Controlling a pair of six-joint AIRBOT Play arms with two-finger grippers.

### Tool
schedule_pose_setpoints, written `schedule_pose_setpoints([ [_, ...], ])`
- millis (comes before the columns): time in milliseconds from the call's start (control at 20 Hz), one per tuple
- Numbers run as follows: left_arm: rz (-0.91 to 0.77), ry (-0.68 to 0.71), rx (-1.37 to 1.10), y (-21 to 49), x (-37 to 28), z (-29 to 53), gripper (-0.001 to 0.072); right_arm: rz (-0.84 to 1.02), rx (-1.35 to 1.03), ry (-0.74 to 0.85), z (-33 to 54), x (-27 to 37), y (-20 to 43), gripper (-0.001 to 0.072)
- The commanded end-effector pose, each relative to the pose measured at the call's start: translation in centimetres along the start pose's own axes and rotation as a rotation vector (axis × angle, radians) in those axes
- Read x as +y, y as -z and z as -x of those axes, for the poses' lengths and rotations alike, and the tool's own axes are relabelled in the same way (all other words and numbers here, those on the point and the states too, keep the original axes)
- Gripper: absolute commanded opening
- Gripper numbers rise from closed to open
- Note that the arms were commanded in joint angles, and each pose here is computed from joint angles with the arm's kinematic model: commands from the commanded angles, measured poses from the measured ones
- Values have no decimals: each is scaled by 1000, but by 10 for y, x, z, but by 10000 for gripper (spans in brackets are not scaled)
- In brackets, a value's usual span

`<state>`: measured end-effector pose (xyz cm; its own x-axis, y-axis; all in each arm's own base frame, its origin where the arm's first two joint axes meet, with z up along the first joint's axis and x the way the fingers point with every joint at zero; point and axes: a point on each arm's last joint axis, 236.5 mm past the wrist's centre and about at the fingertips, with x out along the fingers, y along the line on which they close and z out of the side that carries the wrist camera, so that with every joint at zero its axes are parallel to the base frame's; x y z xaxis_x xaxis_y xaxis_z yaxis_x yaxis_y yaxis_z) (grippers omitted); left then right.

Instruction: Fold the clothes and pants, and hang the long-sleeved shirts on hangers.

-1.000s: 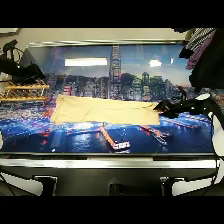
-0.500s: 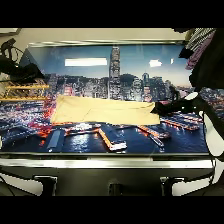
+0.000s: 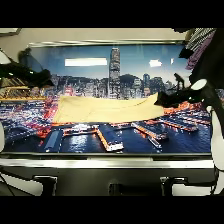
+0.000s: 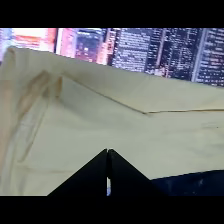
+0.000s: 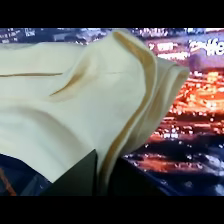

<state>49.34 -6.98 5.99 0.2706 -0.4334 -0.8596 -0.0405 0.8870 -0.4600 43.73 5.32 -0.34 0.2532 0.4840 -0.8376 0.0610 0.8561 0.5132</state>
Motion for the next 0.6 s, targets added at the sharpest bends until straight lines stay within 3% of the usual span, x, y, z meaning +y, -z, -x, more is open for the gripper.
schedule_pose_setpoints([
  [0, 31, 175, 18, 18, -65, -70, 13, -7, -28, 75, 51, 14, -9, 32],
  [350, 65, 406, 92, 92, -218, -208, 13, -7, -165, 131, 121, 40, -27, 33],
  [550, 89, 449, 124, 129, -258, -245, 12, 3, -206, 149, 145, 48, -27, 33],
])
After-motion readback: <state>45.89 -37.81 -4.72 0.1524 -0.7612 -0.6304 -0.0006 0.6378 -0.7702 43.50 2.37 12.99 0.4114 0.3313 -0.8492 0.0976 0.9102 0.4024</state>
